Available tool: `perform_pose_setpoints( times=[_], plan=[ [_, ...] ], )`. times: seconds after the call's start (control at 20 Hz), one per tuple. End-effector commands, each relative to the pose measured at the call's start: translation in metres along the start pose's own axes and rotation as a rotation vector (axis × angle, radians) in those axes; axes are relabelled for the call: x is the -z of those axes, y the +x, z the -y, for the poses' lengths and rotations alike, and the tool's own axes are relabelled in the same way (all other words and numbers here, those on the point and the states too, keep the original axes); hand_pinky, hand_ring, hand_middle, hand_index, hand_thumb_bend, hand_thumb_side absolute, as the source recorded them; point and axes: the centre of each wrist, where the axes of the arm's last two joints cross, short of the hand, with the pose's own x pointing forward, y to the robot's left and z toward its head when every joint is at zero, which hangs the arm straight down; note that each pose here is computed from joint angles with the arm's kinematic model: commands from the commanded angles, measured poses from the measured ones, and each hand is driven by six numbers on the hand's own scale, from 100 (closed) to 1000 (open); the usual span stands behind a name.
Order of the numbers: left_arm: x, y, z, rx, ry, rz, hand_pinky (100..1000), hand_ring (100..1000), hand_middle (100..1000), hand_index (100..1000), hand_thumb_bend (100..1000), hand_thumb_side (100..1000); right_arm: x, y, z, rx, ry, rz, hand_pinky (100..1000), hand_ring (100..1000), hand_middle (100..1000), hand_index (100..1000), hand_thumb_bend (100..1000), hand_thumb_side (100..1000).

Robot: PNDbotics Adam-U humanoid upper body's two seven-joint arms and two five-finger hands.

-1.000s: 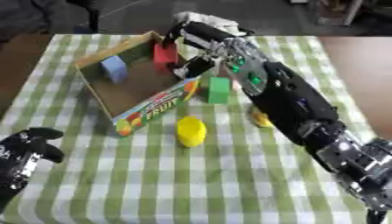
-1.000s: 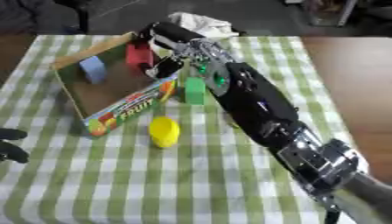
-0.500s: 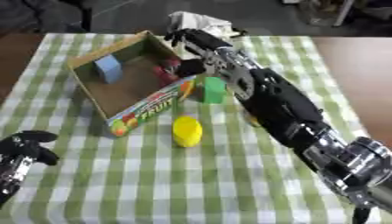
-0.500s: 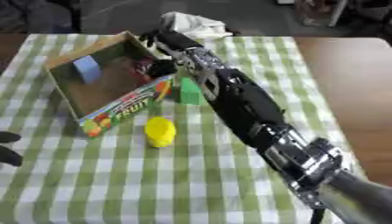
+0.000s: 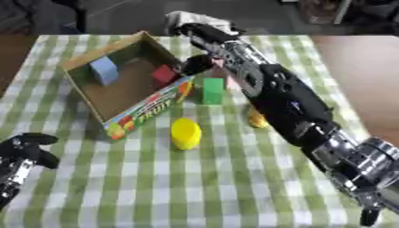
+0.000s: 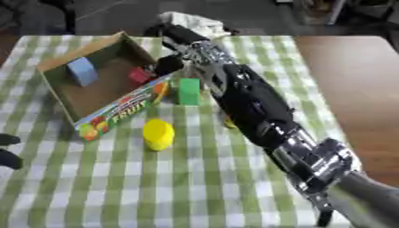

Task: Pick up objects on the table and place them in the box.

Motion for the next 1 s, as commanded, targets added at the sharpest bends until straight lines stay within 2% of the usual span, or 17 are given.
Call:
perform_pose_setpoints(
  times=[0.05,0.25,0.45,0.65,0.75,1.0],
  plan=[
    [-0.002,0.005,-0.006,0.03,0.009,0.005,586,560,679,706,100,606,-0.002,-0.03,0.022,-0.034,-0.084,-0.15,839,975,903,949,358,459],
    [-0.003,0.005,-0.006,0.034,0.014,-0.003,587,560,679,706,100,607,-0.009,-0.066,0.014,-0.031,-0.056,-0.291,858,995,919,958,361,488],
    [-0.004,0.004,-0.007,0.035,0.02,-0.01,586,559,679,706,100,606,-0.016,-0.088,0.0,-0.012,0.011,-0.355,867,1000,925,961,353,538],
    [-0.005,0.003,-0.006,0.033,0.02,-0.011,586,559,678,707,100,606,-0.018,-0.094,-0.008,0.041,0.058,-0.352,862,1000,907,946,313,581],
    [-0.005,0.003,-0.007,0.034,0.024,-0.012,587,559,678,707,100,606,-0.018,-0.094,-0.007,0.096,0.054,-0.343,860,1000,897,937,289,594],
    [-0.006,0.002,-0.006,0.03,0.023,-0.016,587,559,678,707,100,607,-0.015,-0.082,-0.004,0.19,0.074,-0.26,861,1000,893,934,261,622]
  ],
)
